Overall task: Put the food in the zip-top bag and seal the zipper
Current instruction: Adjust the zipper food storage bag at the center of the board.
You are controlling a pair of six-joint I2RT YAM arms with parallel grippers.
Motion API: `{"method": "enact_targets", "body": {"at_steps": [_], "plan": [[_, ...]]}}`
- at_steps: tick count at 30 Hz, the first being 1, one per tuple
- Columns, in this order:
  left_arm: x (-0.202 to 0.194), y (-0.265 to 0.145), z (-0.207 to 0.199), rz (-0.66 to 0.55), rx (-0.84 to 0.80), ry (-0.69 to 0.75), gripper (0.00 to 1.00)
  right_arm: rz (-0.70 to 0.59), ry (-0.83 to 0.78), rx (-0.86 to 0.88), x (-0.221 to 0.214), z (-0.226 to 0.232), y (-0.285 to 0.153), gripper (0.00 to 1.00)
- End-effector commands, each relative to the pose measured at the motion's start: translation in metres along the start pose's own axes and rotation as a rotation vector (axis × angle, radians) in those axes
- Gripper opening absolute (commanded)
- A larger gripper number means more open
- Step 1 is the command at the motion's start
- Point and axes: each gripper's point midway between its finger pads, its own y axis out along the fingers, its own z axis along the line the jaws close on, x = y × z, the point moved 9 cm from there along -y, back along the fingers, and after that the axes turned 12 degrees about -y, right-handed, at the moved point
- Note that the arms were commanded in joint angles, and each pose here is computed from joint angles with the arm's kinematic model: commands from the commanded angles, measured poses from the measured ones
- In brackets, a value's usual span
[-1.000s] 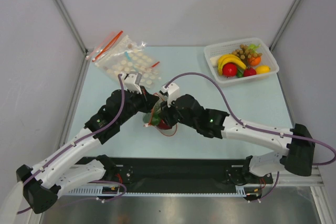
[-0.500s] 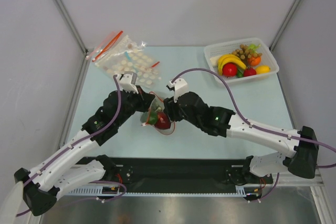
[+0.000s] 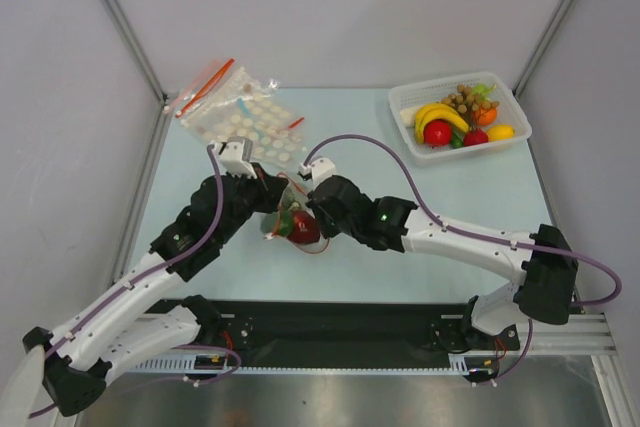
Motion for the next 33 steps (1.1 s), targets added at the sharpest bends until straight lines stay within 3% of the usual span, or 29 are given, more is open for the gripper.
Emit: {"method": "enact_targets", "body": {"at_steps": [1, 6, 12, 16, 22, 27, 31, 33], "plan": [[0.02, -0.008, -0.013, -0.09, -0.082, -0.026, 0.0, -0.047, 0.019, 0.019, 0.021, -0.003, -0.017, 0.0], [0.008, -0.006, -0.037, 0.055, -0.31, 0.001, 0.0, -0.116, 0.091, 0.017, 0.033, -0.028, -0.039, 0.0], [-0.012, 0.01, -0.062, 0.193, -0.338, 0.083, 0.0, -0.28, 0.323, 0.031, 0.064, -0.1, -0.071, 0.0], [-0.017, 0.011, -0.068, 0.213, -0.368, 0.075, 0.01, -0.265, 0.345, 0.025, 0.08, -0.112, -0.069, 0.02], [-0.027, 0.017, -0.068, 0.251, -0.391, 0.019, 0.02, -0.216, 0.328, 0.067, 0.07, -0.108, -0.04, 0.26], [-0.034, 0.031, -0.049, 0.309, -0.411, -0.114, 0.0, -0.154, 0.328, 0.076, 0.049, -0.104, -0.02, 0.36], [-0.032, 0.042, -0.034, 0.314, -0.385, -0.167, 0.0, -0.125, 0.318, 0.095, 0.039, -0.097, -0.012, 0.6], [-0.03, 0.042, -0.028, 0.298, -0.36, -0.173, 0.0, -0.116, 0.304, 0.082, 0.037, -0.094, -0.012, 0.66]]}}
